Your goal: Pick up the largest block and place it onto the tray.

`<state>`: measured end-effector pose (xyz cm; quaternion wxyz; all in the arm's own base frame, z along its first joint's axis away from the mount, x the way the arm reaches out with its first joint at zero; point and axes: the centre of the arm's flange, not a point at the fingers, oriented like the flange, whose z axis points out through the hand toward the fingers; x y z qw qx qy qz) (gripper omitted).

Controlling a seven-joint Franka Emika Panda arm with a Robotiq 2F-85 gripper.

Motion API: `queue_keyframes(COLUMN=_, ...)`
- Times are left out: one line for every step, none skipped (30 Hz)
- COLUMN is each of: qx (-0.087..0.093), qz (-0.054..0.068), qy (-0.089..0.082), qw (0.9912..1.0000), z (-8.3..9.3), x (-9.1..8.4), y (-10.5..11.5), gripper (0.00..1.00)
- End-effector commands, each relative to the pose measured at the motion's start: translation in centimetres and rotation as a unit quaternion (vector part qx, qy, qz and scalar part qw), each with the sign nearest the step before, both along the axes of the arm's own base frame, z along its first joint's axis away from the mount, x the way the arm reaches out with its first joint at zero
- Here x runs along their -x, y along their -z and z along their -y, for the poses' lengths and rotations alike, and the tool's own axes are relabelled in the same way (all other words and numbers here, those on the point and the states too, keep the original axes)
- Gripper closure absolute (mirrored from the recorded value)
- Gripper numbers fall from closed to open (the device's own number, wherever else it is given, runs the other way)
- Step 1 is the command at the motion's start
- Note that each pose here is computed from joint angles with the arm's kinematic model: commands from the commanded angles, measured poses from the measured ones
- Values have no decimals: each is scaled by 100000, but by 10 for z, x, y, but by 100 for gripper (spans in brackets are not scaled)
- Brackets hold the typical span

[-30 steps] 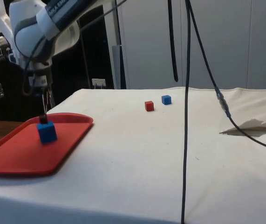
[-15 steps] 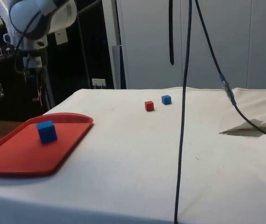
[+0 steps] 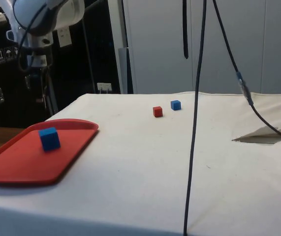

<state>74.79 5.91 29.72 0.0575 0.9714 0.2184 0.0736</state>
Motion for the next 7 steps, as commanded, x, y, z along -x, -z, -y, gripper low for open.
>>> queue_keyframes(qx=130, qz=815, qy=-124, qw=99997, z=-1, x=5, y=-3, gripper=0)
queue_keyframes(qx=108, qz=799, qy=-139, qw=99997, z=-1, x=5, y=-3, gripper=0)
queue_keyframes(qx=32, qz=639, qy=-120, qw=99998, z=-1, x=5, y=-3, gripper=0)
queue_keyframes(qx=4, qz=523, qy=-128, qw=99999, z=-2, x=5, y=-2, gripper=0)
queue_keyframes(qx=14, qz=426, qy=-88, qw=99999, z=-1, x=5, y=-2, gripper=0)
queue_keyframes(qx=-72, qz=266, qy=-39, qw=100000, z=-1, x=5, y=-1, gripper=0)
queue_keyframes(qx=-218, qz=-156, qy=52, qw=100000, z=-1, x=4, y=-1, gripper=0)
